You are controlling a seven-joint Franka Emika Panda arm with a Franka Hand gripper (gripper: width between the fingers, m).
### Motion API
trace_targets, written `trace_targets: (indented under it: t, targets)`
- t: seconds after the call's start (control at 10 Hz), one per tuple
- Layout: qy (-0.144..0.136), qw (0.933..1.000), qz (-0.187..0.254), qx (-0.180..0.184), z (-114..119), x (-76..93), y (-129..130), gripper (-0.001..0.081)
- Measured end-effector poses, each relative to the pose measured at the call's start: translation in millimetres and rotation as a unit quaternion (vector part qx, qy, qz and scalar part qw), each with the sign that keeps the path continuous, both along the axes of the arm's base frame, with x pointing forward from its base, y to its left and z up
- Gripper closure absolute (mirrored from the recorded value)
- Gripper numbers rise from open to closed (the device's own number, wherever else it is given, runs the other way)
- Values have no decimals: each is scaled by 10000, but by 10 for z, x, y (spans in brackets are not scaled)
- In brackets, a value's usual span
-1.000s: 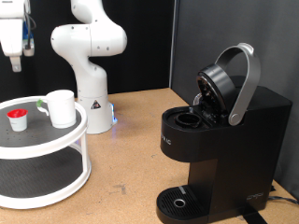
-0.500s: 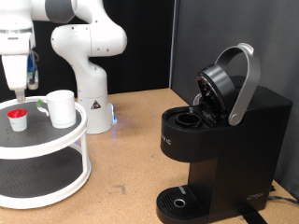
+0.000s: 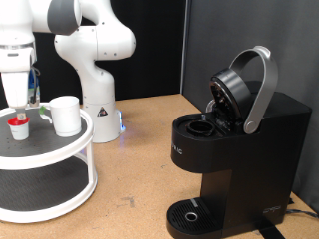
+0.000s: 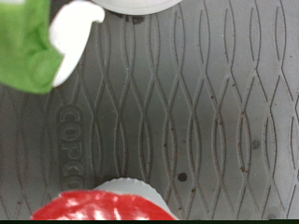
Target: Make a cup of coffee with the keurig machine
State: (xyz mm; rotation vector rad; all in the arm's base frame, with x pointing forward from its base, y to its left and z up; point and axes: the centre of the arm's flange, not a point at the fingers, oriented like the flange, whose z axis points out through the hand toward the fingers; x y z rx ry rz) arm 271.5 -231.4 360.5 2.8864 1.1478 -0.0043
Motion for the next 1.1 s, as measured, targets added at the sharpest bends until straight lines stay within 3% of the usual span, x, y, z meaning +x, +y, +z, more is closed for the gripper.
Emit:
trace_targets:
  t: [1.1]
  targets:
    - [-43, 9999, -64, -128, -296, -31, -117, 1]
